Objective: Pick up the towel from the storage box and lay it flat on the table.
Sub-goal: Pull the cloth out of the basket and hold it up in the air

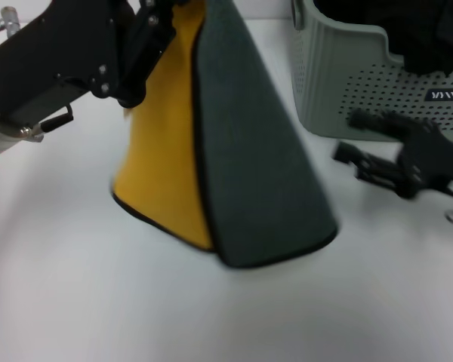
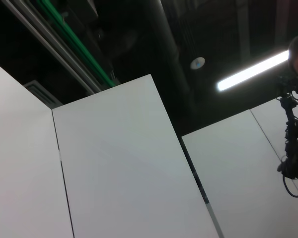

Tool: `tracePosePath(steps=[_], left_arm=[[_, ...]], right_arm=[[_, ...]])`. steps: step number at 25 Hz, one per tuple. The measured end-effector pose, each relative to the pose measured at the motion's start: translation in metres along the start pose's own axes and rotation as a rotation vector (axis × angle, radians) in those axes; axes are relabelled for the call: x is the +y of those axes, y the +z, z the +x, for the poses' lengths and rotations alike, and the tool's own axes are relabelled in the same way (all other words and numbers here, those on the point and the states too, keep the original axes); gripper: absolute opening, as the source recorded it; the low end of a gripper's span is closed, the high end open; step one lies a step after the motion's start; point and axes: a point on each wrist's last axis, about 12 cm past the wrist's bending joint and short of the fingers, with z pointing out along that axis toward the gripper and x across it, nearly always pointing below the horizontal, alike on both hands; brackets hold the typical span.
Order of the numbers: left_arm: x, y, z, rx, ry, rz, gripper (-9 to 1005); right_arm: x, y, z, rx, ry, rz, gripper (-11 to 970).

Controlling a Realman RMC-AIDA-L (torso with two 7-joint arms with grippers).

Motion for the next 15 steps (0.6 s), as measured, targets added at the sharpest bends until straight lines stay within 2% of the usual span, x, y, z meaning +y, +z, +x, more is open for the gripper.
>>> tracePosePath(steps=[6, 15], left_arm=[[-0.003, 0.0, 0.003, 0.013, -0.014, 0.008, 29], [-0.007, -0.005, 0.005, 0.028, -0.025, 0.005, 29]], right_arm=[[-0.017, 0.034, -0.012, 0.045, -0.089, -0.004, 639], [-0.019, 0.038, -0.026, 0.031, -0.18, -0.028, 637]])
